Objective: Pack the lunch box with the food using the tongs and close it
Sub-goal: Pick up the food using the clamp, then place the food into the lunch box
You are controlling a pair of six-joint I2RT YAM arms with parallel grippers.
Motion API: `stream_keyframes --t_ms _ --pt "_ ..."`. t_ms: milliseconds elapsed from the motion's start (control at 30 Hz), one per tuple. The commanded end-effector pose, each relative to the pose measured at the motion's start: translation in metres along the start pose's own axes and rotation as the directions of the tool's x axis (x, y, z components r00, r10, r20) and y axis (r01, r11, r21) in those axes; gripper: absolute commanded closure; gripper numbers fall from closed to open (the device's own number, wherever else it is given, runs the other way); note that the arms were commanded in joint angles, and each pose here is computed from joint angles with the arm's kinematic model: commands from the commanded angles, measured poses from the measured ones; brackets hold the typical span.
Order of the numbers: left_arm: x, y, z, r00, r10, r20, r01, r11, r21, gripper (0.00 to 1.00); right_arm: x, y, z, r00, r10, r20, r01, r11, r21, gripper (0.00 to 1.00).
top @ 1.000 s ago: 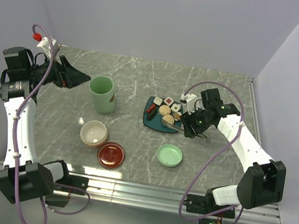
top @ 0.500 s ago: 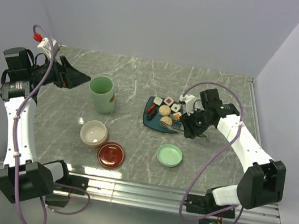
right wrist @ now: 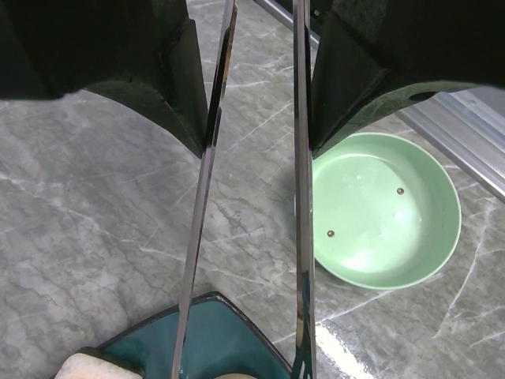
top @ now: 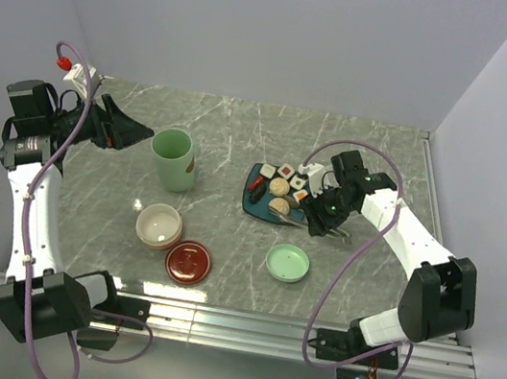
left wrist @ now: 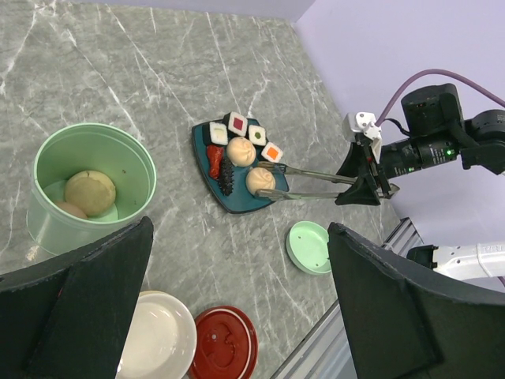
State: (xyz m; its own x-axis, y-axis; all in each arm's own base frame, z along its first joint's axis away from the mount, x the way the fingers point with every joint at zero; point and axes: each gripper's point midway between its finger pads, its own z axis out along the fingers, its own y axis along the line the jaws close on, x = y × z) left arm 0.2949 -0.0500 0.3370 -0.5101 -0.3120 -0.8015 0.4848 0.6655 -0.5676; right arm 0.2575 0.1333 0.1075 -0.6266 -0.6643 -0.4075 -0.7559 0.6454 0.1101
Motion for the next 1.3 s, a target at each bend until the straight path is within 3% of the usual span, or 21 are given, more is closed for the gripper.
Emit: stream_keyframes --t_ms 0,167,400,633,767,1000,1267 --pt "-0.005 0.001 0.0 0.999 0.04 0.015 -0.04 0.999 -0.003 0.02 -0.012 0.002 -0.003 0.999 -0.02 0.039 0.02 1.0 -0.004 0.44" --pt "-0.006 0.002 0.0 0.999 0.039 0.015 -0.039 0.999 -0.003 0.02 -0.015 0.008 -0.013 0.999 -0.008 0.05 0.009 1.0 -0.025 0.51" --pt "-0.009 0.0 -0.001 0.998 0.063 0.017 -0.063 0.998 -0.001 0.02 -0.043 0.023 -0.054 0.989 -0.002 0.148 0.01 0.998 -0.058 0.53" --pt "-0.01 -0.002 0.0 0.999 0.041 0.009 -0.041 0.999 0.021 0.01 -0.113 0.047 -0.091 0.95 -0.003 0.312 0.052 0.988 -0.147 0.53" --pt "-0.008 -0.005 0.003 1.0 -0.019 -0.003 0.02 0.998 0.06 0.01 -0.17 0.066 -0.112 0.899 -0.07 0.431 0.145 0.979 -0.142 0.53" --pt "-0.026 0.014 0.003 0.995 -0.073 0.062 0.078 0.994 -0.08 0.01 -0.242 0.102 -0.096 0.855 -0.139 0.499 0.243 0.959 -0.149 0.53" --pt "-0.018 0.009 0.002 0.999 -0.029 0.018 0.03 0.998 -0.049 0.01 -0.292 0.127 -0.074 0.826 -0.151 0.544 0.282 0.945 -0.166 0.53"
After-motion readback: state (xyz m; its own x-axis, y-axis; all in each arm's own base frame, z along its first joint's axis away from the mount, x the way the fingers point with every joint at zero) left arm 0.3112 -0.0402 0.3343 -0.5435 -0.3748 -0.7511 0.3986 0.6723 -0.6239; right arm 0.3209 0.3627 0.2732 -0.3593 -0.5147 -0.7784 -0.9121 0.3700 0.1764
